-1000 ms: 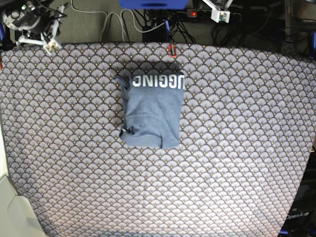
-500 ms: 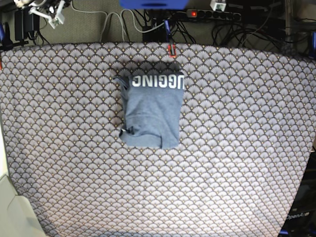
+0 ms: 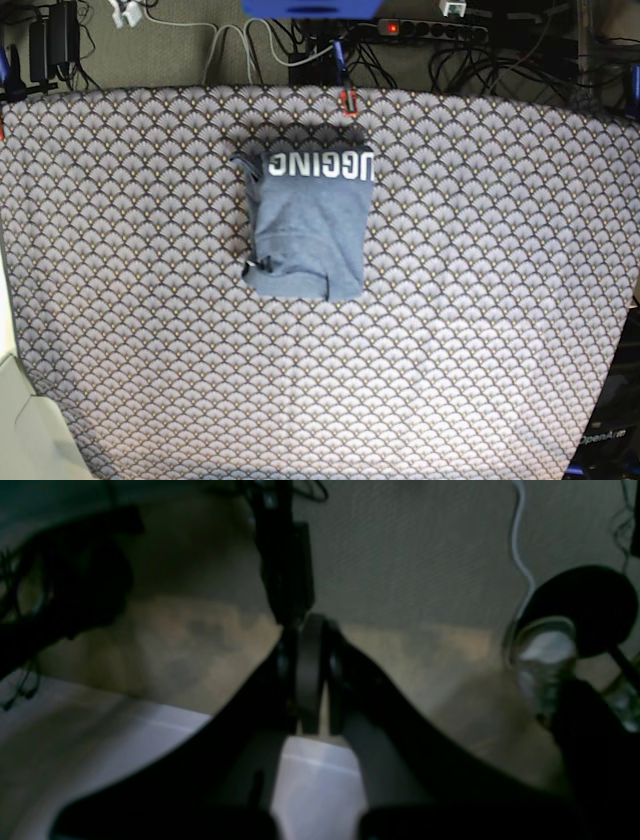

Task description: Fold the T-shirt properly

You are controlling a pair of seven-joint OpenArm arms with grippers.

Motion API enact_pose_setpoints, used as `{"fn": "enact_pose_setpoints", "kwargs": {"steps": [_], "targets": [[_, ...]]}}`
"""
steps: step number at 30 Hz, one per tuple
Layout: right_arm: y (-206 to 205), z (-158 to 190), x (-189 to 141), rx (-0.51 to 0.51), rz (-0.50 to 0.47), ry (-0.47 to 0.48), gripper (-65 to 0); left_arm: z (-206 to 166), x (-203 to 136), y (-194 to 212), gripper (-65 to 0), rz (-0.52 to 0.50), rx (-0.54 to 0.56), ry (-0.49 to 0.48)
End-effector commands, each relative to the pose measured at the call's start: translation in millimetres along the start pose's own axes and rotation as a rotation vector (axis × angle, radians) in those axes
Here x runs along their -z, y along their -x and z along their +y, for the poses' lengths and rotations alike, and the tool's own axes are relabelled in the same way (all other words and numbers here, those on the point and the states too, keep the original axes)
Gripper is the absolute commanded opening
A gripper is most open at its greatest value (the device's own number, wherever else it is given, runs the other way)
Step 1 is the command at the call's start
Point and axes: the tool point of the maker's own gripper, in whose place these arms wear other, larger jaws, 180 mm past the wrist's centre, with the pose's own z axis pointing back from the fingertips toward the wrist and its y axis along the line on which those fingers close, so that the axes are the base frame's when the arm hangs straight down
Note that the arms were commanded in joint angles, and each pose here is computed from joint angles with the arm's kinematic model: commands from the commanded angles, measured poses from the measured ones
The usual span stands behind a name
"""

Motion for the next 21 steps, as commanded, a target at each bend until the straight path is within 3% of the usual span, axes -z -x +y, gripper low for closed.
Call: {"fn": "enact_pose_setpoints", "kwargs": {"steps": [1, 6, 13, 21], "targets": [[9, 7, 3, -0.014, 0.018, -0.027, -65.0, 3, 1, 3, -64.7, -0.004, 0.013, -0.004], [12, 4, 26, -0.1, 0.04, 0.131, -65.0, -5, 15, 8, -64.7, -0.011, 0.061, -0.011], [-46, -24, 34, -0.17, -0.07, 0.386, -65.0, -2, 28, -24, -64.7, -0.034, 0.035, -0.066], [-62, -10, 43, -0.181, -0.157, 0.48, -65.0, -1, 29, -40, -64.7, -0.057, 0.029, -0.074]]}}
